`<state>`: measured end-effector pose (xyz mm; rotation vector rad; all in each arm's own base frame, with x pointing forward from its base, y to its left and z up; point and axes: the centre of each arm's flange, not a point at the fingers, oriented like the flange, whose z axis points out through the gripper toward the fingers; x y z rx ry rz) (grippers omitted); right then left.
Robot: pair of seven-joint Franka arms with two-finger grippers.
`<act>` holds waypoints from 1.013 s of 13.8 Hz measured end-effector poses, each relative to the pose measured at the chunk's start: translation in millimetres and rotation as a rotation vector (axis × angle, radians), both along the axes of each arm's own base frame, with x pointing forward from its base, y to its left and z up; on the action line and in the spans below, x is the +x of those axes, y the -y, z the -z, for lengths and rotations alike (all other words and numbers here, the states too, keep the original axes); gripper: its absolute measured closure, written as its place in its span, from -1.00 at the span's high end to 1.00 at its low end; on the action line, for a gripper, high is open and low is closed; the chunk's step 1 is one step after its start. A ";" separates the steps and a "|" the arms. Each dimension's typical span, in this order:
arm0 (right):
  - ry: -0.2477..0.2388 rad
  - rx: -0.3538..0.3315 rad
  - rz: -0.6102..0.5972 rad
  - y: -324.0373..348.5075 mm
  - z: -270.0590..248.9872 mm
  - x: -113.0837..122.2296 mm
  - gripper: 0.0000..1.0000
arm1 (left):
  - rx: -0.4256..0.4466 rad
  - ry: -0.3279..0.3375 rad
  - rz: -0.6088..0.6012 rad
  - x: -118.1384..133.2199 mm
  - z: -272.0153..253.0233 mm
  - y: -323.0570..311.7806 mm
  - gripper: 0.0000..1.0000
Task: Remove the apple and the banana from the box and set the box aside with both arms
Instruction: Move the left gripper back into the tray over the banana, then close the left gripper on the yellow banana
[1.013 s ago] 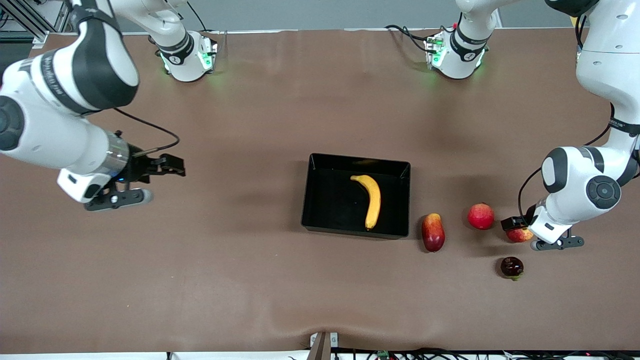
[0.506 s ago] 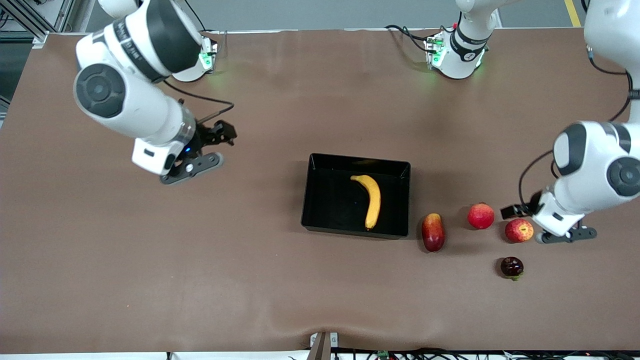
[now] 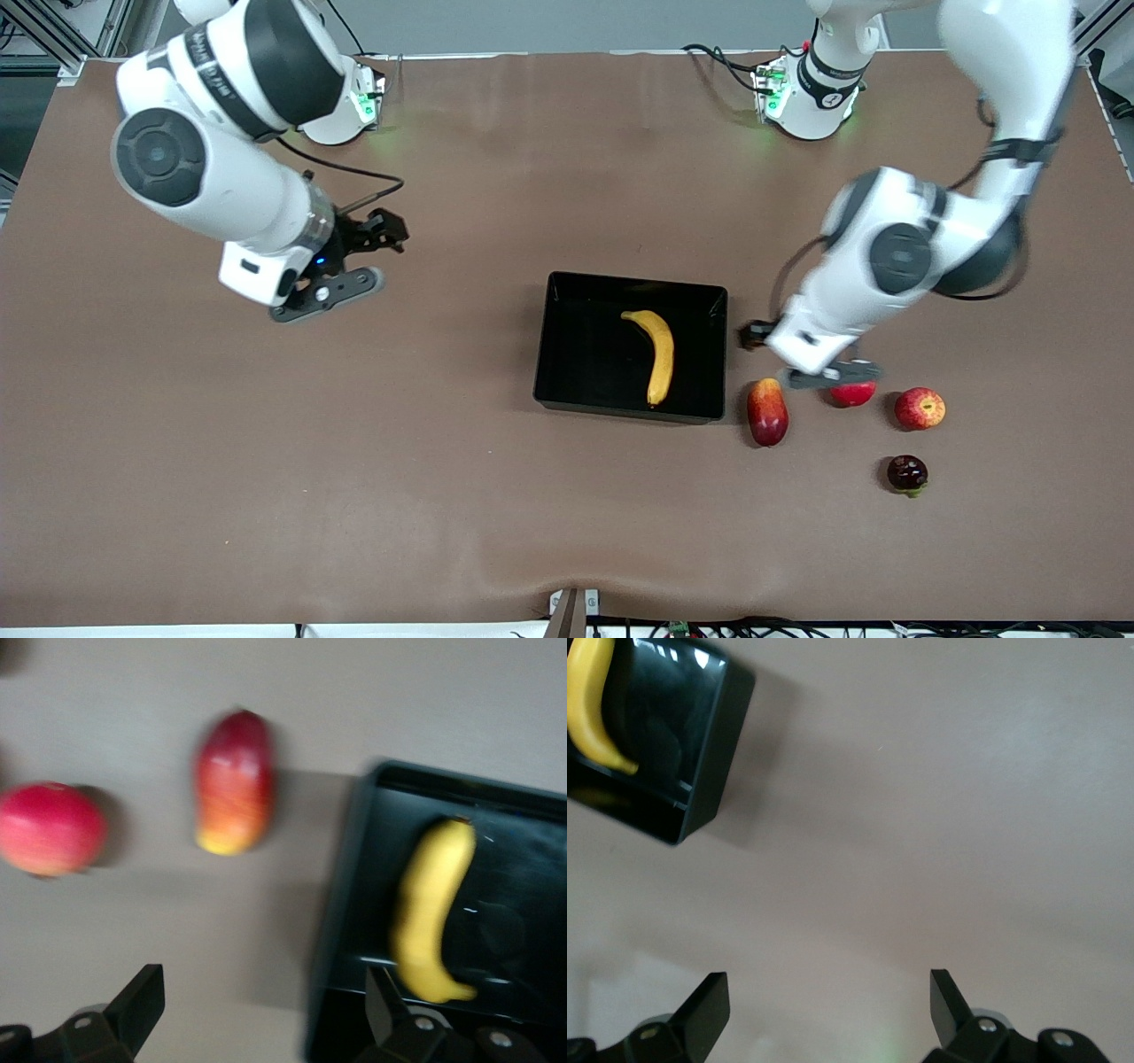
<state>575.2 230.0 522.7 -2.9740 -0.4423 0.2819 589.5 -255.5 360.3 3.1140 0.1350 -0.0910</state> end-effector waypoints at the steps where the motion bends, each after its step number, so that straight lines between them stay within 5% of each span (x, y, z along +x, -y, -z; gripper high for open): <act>1: 0.019 0.006 0.032 15.6 0.8 9.3 1.00 | 0.001 -0.005 -0.024 -8.2 6.6 25.5 1.00; 5: 0.060 0.013 0.160 86.6 7.9 40.3 1.00 | 0.067 -0.009 -0.137 -23.3 55.9 87.7 1.00; 10: -0.020 -0.008 0.231 132.5 47.8 45.8 1.00 | 0.127 -0.053 -0.187 -38.8 129.7 119.0 1.00; 14: -0.042 -0.012 0.225 129.5 56.5 42.2 1.00 | 0.182 -0.027 -0.203 -38.1 155.0 113.7 1.00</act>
